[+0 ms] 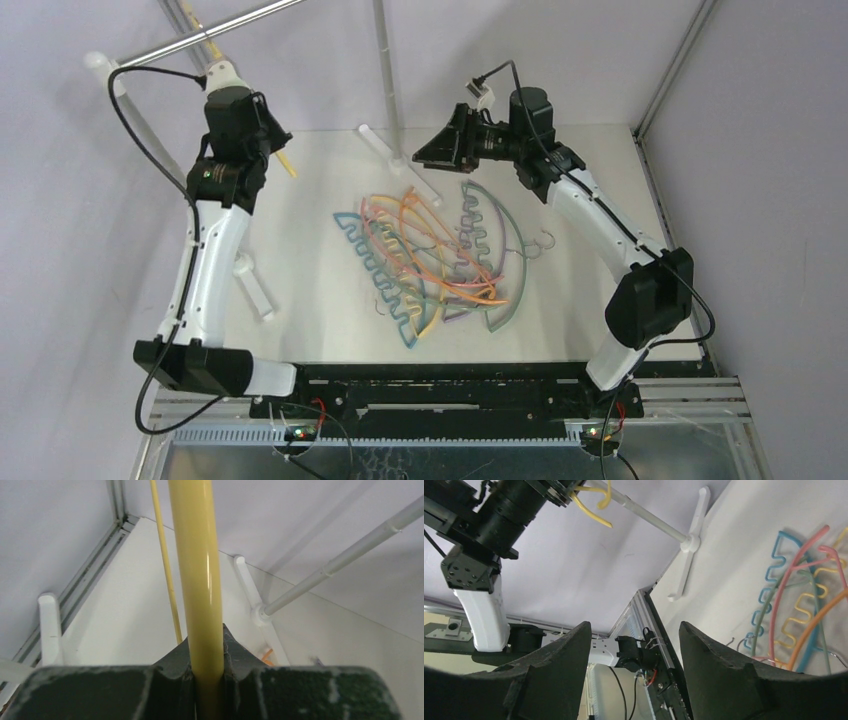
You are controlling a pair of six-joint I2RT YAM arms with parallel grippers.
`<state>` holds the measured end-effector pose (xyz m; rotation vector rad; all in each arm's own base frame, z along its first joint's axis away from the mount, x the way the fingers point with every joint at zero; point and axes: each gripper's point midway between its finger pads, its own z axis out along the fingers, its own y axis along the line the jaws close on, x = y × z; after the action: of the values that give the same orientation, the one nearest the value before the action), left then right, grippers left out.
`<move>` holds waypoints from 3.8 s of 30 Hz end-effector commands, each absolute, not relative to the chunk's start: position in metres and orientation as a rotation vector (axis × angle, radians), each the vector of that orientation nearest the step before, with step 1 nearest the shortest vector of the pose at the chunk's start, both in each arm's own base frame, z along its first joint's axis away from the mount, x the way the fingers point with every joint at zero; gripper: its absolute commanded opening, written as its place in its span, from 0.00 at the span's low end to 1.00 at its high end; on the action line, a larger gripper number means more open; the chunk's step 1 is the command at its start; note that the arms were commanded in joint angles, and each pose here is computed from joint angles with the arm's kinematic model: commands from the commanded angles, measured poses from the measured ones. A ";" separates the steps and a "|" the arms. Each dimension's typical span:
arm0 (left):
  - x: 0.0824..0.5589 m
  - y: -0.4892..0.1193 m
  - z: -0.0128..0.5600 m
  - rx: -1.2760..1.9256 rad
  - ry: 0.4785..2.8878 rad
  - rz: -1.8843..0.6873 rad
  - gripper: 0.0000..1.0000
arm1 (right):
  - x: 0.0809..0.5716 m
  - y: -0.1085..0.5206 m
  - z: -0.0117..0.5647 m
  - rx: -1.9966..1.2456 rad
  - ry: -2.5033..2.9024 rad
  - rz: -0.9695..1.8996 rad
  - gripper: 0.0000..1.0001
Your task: Organize the hangers
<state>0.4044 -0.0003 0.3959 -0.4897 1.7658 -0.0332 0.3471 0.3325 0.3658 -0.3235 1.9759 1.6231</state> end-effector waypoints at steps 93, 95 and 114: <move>0.299 -0.050 0.423 -0.096 1.705 -0.285 0.99 | 0.317 0.362 0.072 -0.858 2.598 0.751 0.00; 0.298 -0.051 0.423 -0.094 1.706 -0.292 0.99 | 0.317 0.364 0.081 -0.849 2.578 0.801 0.00; 0.269 -0.080 0.427 -0.010 1.669 -0.485 0.99 | 0.304 0.407 0.370 -0.482 2.036 1.741 0.00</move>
<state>0.2774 -0.0666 0.4218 -0.0480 1.7011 -0.3930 0.3296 0.3711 0.2989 -0.4081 2.2066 1.4417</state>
